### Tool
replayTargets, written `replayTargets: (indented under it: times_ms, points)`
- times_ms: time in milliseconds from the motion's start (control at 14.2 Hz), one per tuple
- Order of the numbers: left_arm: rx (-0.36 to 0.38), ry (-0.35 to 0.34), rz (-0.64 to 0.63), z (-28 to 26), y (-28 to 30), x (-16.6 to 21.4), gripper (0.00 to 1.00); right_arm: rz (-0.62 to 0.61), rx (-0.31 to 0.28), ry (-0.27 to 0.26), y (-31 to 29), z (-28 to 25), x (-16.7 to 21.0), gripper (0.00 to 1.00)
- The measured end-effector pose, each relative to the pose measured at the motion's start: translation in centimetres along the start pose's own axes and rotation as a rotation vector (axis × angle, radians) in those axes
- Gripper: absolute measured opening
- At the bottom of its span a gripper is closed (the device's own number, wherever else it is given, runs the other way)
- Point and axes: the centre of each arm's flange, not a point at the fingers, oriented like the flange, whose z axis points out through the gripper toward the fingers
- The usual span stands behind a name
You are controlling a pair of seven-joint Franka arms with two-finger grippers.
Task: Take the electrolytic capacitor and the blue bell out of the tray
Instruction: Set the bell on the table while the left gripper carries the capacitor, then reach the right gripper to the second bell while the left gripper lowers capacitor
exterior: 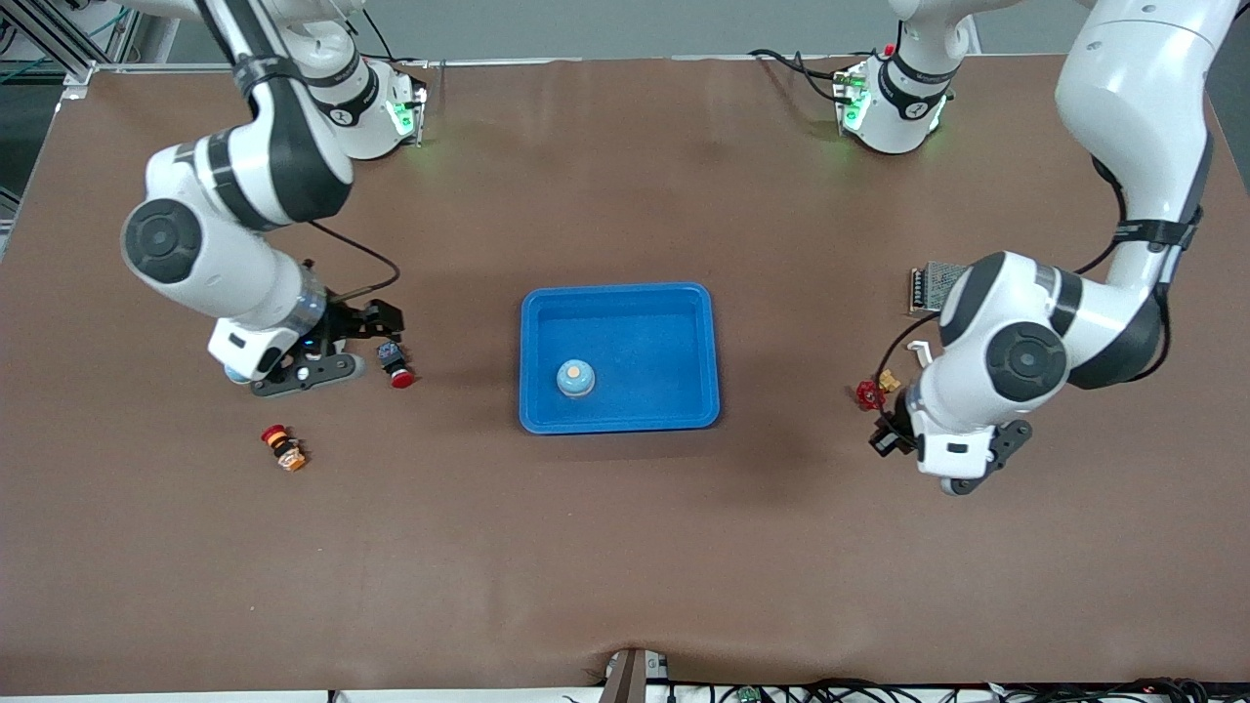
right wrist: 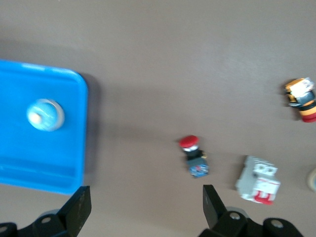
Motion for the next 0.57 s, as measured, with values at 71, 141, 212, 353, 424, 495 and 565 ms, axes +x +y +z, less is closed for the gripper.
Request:
replayTargets:
  times_ms: [71, 141, 212, 353, 424, 495, 565]
  points:
    - [0.007, -0.009, 0.02, 0.5, -1.5, 1.3, 0.3, 0.034, 0.004, 0.02, -1.5, -0.1, 0.1, 1.0]
    - [0.014, -0.018, 0.041, 1.0, -3.0, 2.5, 0.3, 0.066, 0.01, 0.04, -2.8, 0.0, 0.2, 1.0]
    - [0.022, -0.026, 0.065, 1.6, -4.5, 3.7, 0.3, 0.095, 0.017, 0.057, -4.1, 0.4, 0.4, 1.0]
    - [0.046, -0.031, 0.099, 2.7, -7.6, 5.8, 0.3, 0.143, 0.033, 0.082, -6.7, 2.3, 0.9, 1.0]
    - [0.057, -0.031, 0.109, 3.3, -8.8, 6.5, 0.3, 0.165, 0.042, 0.09, -8.3, 3.7, 1.2, 1.0]
    - [0.067, -0.032, 0.112, 3.9, -9.7, 6.9, 0.3, 0.185, 0.05, 0.093, -9.8, 5.2, 1.4, 1.0]
    - [0.076, -0.032, 0.112, 4.4, -10.2, 7.1, 0.3, 0.204, 0.057, 0.092, -11.1, 6.5, 1.8, 1.0]
